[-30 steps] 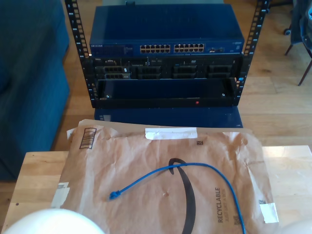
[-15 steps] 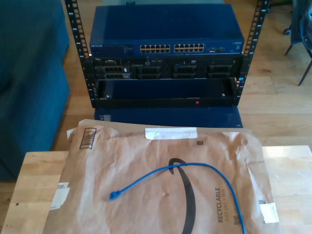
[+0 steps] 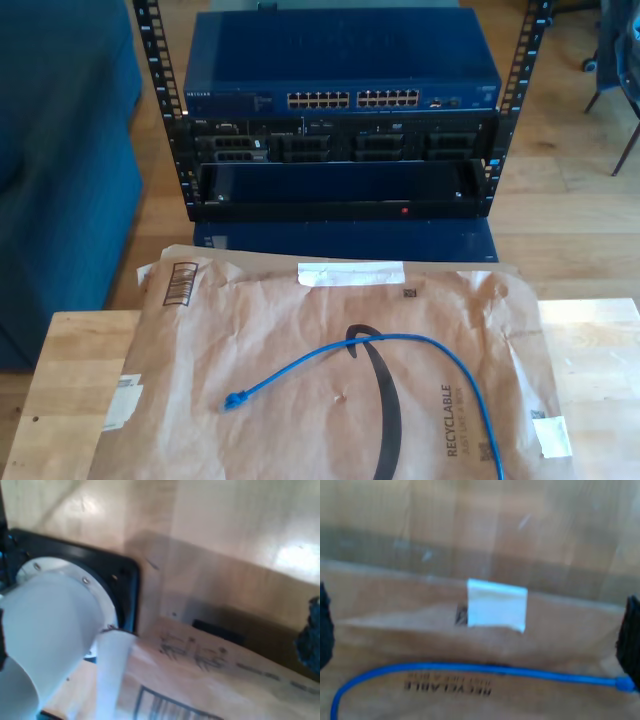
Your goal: Grab the cable and plug it in
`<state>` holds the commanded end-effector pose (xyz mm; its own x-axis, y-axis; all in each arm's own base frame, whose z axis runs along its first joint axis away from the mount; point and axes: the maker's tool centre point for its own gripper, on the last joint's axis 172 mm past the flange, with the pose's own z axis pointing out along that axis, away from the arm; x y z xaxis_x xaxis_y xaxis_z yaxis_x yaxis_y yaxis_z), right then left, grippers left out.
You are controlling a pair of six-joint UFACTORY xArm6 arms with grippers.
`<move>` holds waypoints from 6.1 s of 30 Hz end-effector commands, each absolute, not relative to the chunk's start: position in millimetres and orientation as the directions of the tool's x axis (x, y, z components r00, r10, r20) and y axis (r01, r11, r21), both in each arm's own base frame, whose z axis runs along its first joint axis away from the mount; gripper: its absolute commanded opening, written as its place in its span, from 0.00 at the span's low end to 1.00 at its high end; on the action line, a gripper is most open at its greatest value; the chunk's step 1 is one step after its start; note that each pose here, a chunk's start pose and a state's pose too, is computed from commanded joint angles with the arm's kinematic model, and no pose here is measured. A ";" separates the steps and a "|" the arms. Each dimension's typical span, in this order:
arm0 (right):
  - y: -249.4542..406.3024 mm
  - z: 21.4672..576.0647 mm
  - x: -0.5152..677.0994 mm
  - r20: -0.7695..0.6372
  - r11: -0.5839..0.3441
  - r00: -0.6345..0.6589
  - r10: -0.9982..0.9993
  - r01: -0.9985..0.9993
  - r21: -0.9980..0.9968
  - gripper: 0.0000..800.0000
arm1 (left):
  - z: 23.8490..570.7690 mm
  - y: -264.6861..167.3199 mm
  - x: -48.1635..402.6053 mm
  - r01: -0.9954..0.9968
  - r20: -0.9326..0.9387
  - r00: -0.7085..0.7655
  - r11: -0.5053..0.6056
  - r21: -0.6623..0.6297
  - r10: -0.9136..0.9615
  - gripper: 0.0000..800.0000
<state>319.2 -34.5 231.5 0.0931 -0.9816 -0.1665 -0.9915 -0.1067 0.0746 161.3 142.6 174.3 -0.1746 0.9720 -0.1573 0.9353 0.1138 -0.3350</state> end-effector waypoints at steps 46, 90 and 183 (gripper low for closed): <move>343.2 173.9 338.9 -0.083 -0.360 0.351 -0.933 -0.922 0.145 0.98 | 168.5 88.6 206.3 0.914 -0.136 -0.211 0.146 -0.379 0.968 1.00; 370.9 86.7 354.4 -0.066 -0.339 0.334 -0.940 -0.933 0.120 0.67 | 164.1 88.3 204.0 0.909 -0.138 -0.216 0.147 -0.390 0.967 1.00; 211.4 324.9 377.9 -0.309 0.083 -0.058 -0.949 -0.994 -0.070 0.00 | 307.4 -176.6 344.5 0.987 -0.665 -0.049 -0.068 -0.149 0.745 1.00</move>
<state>377.9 211.4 324.9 -0.0576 -0.9492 -0.3094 -0.9940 0.0833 -0.0704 344.5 -176.6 307.4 -0.0493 0.7450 -0.6653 0.9866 -0.0675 -0.1488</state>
